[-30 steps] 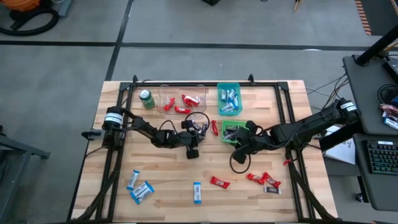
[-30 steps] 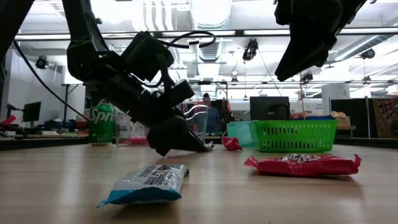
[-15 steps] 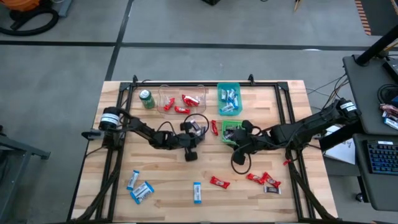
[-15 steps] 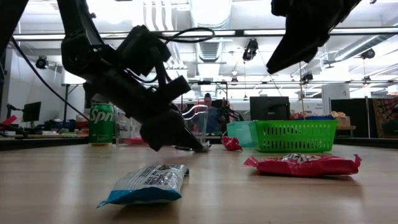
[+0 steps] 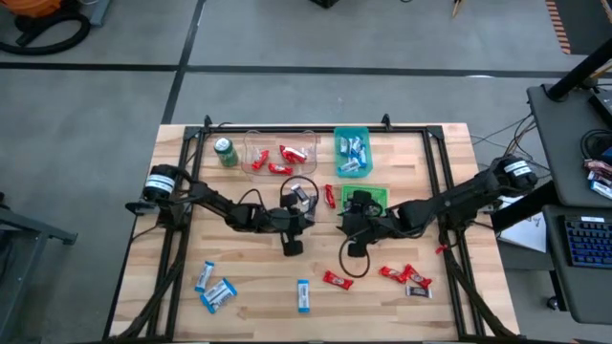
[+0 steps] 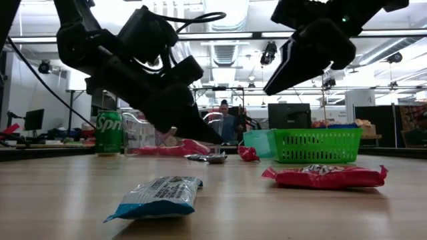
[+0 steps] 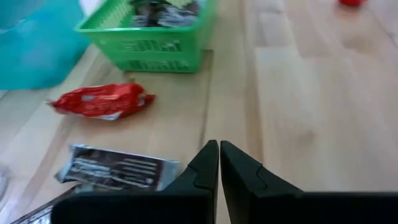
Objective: Sort candy
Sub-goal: Put the brown chocolate bar into the green bin, then put the white chocolate bar into the blue bin
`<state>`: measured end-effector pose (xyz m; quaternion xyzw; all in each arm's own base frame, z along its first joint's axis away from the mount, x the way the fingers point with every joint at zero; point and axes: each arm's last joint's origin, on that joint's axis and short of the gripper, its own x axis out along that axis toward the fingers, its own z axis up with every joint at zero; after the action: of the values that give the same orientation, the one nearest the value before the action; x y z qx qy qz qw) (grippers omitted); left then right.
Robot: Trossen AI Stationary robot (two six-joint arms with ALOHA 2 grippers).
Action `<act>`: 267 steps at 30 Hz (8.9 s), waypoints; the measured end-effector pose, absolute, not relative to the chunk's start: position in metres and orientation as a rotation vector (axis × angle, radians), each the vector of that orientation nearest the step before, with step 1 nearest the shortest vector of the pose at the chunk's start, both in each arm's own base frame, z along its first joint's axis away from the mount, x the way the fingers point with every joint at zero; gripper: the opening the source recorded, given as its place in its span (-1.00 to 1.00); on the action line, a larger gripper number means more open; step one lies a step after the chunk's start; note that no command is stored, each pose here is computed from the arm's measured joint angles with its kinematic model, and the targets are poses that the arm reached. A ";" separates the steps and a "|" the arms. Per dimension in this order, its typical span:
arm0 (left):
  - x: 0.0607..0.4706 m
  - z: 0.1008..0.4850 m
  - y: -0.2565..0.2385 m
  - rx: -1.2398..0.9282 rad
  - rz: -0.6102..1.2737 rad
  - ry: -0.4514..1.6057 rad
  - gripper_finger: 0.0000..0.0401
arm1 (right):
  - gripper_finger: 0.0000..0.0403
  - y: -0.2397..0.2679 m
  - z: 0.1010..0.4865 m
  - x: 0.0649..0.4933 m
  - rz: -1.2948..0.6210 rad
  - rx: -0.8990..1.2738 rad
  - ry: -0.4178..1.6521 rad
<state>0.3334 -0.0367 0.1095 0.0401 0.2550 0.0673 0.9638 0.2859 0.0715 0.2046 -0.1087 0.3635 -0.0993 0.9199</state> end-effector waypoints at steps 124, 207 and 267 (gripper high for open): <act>0.297 0.213 -0.044 0.003 0.094 0.342 -0.34 | -0.94 0.004 0.232 0.267 -0.327 -0.094 1.105; 0.200 0.180 -0.171 -0.554 0.895 1.619 -0.15 | -0.54 0.057 0.239 0.270 -0.230 0.036 0.946; 0.239 0.254 -0.201 0.114 0.139 0.610 -0.96 | -0.54 0.113 0.242 0.278 0.040 -0.082 0.667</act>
<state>0.2386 -0.2009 0.2538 0.0560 0.3000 0.0684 0.9498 0.2782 0.1132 0.2420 -0.0401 0.3271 0.0198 0.9439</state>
